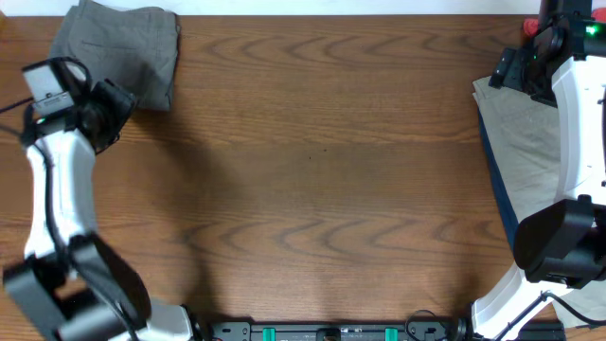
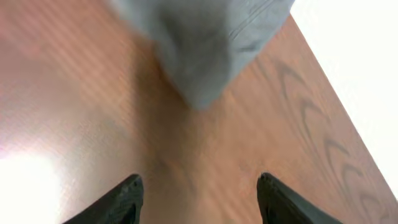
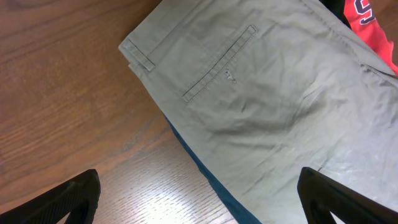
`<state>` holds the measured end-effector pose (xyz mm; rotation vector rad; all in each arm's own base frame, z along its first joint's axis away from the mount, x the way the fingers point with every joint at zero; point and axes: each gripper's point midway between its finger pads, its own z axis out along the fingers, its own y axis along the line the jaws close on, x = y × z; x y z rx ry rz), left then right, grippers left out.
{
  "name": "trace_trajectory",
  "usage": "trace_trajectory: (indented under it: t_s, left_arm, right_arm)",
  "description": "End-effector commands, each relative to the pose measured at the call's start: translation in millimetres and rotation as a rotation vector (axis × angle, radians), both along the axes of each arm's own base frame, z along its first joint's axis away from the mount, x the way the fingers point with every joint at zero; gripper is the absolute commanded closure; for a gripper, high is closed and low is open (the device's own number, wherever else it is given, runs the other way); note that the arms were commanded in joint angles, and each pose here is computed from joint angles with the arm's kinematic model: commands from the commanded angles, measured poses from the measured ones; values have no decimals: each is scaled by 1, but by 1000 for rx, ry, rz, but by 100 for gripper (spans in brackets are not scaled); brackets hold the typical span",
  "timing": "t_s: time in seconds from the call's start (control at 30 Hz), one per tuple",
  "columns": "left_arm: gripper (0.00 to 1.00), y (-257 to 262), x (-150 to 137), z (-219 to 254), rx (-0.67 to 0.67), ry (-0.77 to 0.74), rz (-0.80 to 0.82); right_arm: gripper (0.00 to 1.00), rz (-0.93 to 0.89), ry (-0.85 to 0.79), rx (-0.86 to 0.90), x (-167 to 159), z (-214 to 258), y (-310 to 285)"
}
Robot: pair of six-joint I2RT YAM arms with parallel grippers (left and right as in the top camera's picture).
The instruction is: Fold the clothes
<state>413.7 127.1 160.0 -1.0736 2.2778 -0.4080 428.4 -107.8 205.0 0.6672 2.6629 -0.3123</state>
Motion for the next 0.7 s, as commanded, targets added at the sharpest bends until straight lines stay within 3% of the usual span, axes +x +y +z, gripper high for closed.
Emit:
trace_trajectory:
  t_s: [0.0, 0.23, 0.53, 0.57, 0.6, 0.67]
  left_arm:
    - [41, -6, -33, 17, 1, 50, -1]
    - [45, -46, -122, 36, -9, 223, -119]
    - [44, -87, -210, 68, 41, 174, -171]
    - [26, -91, -220, 71, 44, 167, -171]
    - [2, -95, -228, 73, 47, 162, -171]
    - [2, -101, -243, 78, 58, 143, -169]
  right_arm:
    - [1, 6, 7, -5, 0, -2, -1]
    - [1, 7, 7, -5, 0, -2, 0]
    - [1, 6, 7, -5, 0, -2, -1]
    - [1, 6, 7, -5, 0, -2, -1]
    - [1, 7, 7, -5, 0, -2, 0]
    - [1, 6, 7, -5, 0, -2, -1]
